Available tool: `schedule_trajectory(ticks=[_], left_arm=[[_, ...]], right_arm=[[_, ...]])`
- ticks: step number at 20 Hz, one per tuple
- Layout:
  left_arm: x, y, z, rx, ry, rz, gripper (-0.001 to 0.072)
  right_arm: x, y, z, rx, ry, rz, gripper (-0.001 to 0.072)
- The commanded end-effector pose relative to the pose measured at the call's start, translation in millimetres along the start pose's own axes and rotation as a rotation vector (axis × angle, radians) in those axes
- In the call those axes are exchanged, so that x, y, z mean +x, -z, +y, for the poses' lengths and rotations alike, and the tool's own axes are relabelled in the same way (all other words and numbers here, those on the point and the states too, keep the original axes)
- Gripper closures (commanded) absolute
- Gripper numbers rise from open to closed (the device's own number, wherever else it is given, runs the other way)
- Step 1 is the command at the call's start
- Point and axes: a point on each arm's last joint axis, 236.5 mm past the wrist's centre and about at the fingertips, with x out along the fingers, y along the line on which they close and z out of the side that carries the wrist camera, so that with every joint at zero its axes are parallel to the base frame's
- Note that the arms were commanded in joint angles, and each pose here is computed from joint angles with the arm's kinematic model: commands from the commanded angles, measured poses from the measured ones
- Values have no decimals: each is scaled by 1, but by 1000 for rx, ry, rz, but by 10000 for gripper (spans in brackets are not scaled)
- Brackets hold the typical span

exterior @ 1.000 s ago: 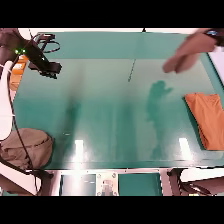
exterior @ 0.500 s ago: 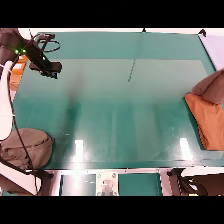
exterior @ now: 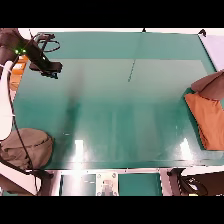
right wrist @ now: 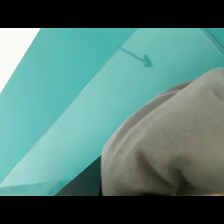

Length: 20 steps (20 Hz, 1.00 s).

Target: Fold the shirts.

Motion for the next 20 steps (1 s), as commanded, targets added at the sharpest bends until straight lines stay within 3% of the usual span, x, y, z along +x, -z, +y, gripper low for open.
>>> schedule_trajectory(ticks=[1,4,10,15,20], left_arm=[[-1,0,0,-1,2,-1,683],[0,-1,-5,0,22,-4,683],[0,2,-6,1,24,8,683],[0,3,-9,2,36,12,683],[-1,2,-16,4,66,8,683]], right_arm=[[6,8,0,4,-25,42,694],[-5,38,-14,73,37,167,694],[-84,87,-95,313,459,300,695],[-111,108,-118,399,549,322,694],[-108,171,-163,512,679,495,693]])
